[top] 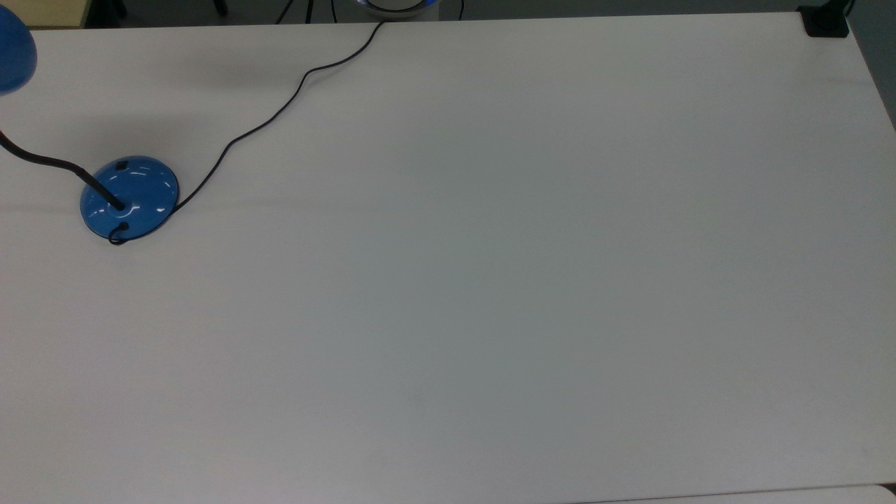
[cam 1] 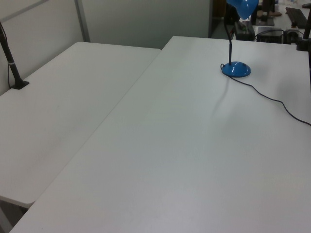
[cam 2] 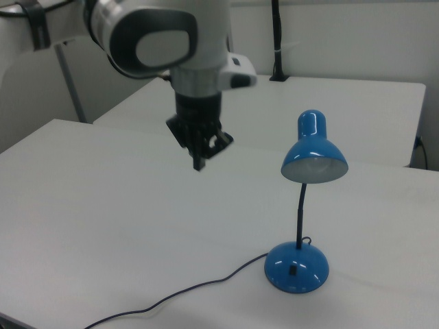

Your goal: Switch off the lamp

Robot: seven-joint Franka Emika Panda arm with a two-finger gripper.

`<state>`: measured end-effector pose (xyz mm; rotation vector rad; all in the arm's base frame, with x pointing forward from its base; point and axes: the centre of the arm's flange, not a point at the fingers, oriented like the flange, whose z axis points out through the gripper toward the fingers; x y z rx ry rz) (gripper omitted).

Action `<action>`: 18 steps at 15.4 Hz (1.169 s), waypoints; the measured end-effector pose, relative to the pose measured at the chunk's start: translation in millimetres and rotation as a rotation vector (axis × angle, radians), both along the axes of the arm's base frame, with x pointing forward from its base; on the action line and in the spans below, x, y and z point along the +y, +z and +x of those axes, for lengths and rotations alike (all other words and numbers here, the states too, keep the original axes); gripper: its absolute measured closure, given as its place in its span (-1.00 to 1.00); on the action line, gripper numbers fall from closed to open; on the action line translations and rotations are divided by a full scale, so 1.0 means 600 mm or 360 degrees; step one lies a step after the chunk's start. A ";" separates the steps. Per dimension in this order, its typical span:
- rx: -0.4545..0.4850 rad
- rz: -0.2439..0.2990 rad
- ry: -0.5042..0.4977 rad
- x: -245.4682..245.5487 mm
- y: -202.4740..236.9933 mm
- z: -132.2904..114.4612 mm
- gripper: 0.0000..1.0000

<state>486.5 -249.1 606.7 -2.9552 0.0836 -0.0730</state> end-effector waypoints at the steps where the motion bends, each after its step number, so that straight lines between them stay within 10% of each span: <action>1: -0.0005 -0.0007 -0.0027 0.030 0.012 0.015 0.96; 4: 0.0003 -0.0038 -0.0049 0.124 0.031 0.054 0.81; 13: -0.0095 -0.0287 0.0065 0.292 0.018 0.135 -0.94; 18: -0.0087 -0.0325 0.0093 0.301 0.001 0.149 -1.00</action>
